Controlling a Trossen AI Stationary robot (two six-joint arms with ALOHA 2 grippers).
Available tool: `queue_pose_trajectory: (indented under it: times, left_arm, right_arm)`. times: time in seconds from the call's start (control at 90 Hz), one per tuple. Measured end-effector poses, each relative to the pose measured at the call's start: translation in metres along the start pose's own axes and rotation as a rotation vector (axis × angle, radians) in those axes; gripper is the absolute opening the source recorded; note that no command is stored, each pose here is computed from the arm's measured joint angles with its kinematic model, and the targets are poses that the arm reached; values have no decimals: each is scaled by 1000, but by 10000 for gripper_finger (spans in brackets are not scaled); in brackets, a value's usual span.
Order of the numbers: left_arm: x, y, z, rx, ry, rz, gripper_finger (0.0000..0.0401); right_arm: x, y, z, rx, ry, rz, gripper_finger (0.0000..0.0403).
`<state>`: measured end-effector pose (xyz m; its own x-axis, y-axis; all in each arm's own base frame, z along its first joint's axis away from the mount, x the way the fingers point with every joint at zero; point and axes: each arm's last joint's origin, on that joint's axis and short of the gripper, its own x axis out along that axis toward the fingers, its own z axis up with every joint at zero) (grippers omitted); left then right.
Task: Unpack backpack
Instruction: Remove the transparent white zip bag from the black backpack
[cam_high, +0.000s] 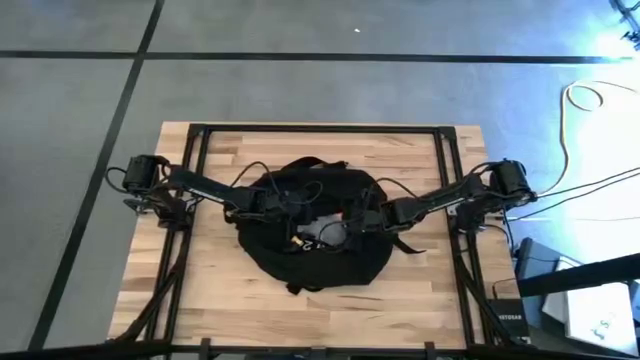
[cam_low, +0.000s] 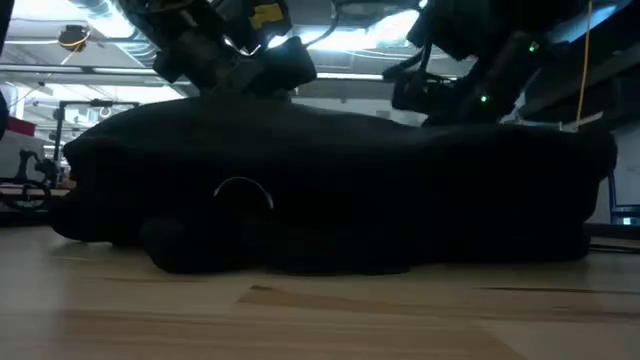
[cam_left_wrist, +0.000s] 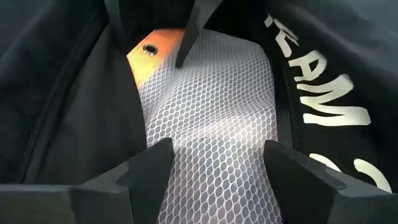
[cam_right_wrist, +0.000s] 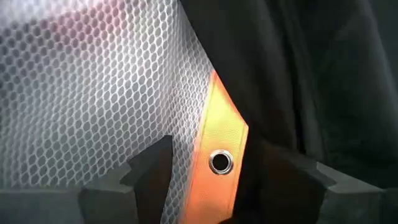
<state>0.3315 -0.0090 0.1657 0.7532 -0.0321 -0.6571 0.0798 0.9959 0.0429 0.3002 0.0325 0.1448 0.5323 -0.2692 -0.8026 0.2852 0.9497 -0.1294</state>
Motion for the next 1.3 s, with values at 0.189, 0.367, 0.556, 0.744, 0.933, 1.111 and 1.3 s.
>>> queue_pose_trajectory:
  times: [0.189,0.367,0.556,0.744,0.933,1.111,1.3]
  left_arm:
    - [0,0,0,-4,-1,-2,239]
    - [0,0,0,-6,3,1,239]
    - [0,0,0,-7,3,1,239]
    - [0,0,-1,-11,5,-1,239]
    - [0,0,-1,-10,7,-4,239]
    - [0,-1,-1,-7,7,-9,239]
    - [0,-1,-1,-9,7,-8,239]
  right_arm:
    - [22,-8,-2,39,62,63,216]
    - [28,-12,-4,44,83,59,216]
    - [24,-13,-1,29,67,100,207]
    - [6,-15,6,9,17,151,200]
    - [-7,-4,13,-80,-63,262,200]
    - [-14,13,11,-159,-74,374,200]
    - [-11,8,8,-141,-68,321,200]
